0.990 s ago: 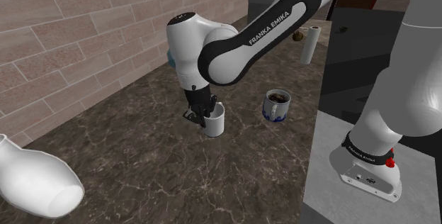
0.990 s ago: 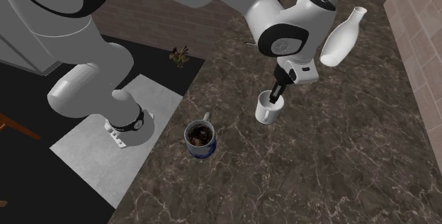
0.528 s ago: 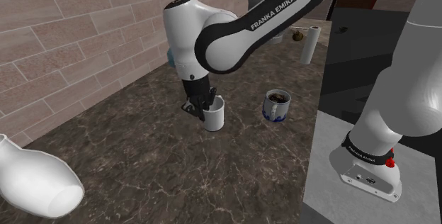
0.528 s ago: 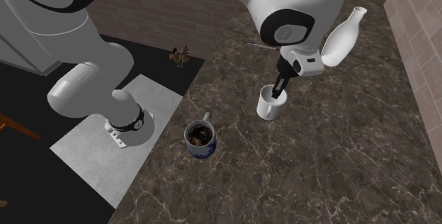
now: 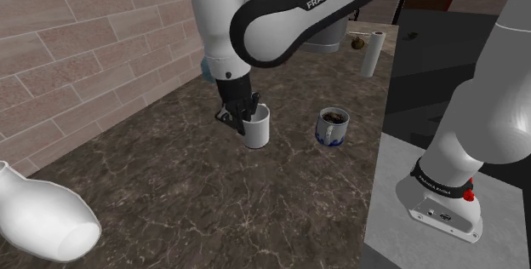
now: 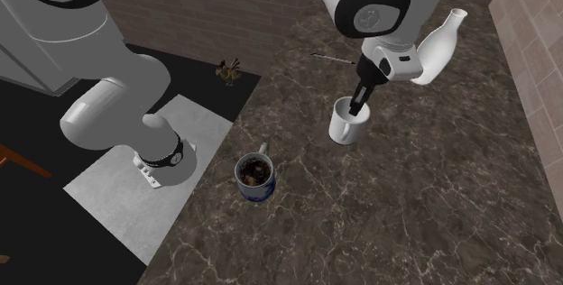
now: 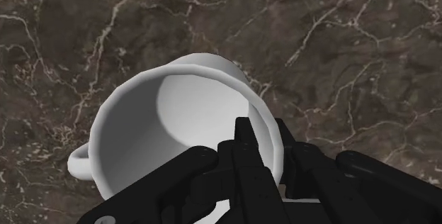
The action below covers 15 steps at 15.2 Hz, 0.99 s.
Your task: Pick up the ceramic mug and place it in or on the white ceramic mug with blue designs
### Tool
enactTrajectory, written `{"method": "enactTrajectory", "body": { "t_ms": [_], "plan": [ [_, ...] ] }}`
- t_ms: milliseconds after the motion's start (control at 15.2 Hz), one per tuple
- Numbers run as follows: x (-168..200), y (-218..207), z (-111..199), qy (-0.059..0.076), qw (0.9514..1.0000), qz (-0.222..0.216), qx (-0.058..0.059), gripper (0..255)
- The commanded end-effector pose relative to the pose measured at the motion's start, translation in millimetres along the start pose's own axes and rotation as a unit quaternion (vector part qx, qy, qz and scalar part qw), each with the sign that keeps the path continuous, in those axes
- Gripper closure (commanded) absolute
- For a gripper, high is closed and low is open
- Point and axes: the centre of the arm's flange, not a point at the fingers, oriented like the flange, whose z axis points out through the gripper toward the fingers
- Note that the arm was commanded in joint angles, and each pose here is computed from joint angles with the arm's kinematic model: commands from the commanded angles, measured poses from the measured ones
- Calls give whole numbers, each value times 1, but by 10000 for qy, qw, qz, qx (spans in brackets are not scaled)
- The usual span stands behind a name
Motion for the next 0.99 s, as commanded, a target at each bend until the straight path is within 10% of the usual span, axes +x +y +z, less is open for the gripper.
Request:
{"method": "enactTrajectory", "body": {
  "t_ms": [0,924],
  "plan": [
    [0,2,-12,-1,10000,0,0,255],
    [-4,7,-86,-1,10000,0,0,255]
  ]
}}
